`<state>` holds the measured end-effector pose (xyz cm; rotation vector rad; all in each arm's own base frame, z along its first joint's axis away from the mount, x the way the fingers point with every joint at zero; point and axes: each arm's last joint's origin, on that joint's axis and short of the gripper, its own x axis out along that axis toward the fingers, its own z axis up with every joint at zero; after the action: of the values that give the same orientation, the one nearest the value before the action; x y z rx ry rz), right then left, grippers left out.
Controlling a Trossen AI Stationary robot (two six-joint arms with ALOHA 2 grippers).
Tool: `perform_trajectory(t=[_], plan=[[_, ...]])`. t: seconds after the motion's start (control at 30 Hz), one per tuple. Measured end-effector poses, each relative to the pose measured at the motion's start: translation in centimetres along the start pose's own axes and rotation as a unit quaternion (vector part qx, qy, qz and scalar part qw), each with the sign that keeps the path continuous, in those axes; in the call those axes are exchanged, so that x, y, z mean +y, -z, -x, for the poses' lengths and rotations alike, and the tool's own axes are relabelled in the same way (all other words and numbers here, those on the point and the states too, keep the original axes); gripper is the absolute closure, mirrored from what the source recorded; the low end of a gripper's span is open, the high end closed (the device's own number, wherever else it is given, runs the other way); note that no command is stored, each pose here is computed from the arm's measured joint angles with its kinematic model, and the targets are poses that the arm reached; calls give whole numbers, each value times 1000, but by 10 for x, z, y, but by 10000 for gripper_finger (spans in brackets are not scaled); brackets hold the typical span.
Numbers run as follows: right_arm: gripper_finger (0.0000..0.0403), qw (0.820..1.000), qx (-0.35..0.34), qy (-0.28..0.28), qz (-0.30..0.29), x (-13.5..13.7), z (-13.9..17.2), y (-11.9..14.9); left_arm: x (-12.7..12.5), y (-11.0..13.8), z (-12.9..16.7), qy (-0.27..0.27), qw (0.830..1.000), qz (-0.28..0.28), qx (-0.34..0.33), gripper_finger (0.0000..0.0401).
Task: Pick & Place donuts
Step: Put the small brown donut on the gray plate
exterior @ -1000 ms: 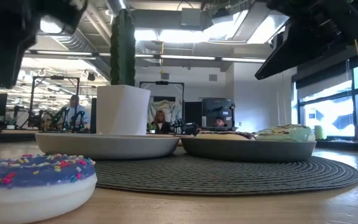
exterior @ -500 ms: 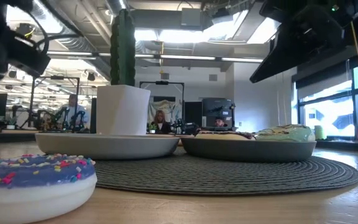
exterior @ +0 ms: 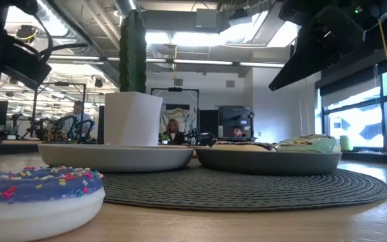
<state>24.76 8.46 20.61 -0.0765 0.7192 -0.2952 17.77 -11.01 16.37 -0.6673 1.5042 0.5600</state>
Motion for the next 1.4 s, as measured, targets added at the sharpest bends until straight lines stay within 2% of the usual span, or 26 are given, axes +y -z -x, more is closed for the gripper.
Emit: perform_trajectory(t=[0.2,0.33,0.67,0.8,0.9,1.03,1.17,1.4], plan=[[295,1000,1,0,-1,0,0,0,-2,1,-9,-23,1000,-3,0,175],[295,1000,0,0,-1,0,0,0,-4,0,-16,-40,999,-2,4,191],[295,1000,-1,1,2,0,0,0,-8,0,-20,-29,999,-6,21,273],[295,1000,-1,1,6,0,0,0,-10,-1,-8,-17,1000,-6,19,305],[295,1000,-3,1,13,0,0,0,-11,-5,5,-5,1000,0,-6,322],[295,1000,-14,-1,9,0,-1,-3,-19,-22,26,24,997,13,-75,333],[295,1000,-18,3,18,-3,-2,-5,-28,-47,41,59,988,-7,-144,337],[295,1000,-15,14,17,-9,-6,-7,-27,-94,37,81,976,-25,-200,338]])
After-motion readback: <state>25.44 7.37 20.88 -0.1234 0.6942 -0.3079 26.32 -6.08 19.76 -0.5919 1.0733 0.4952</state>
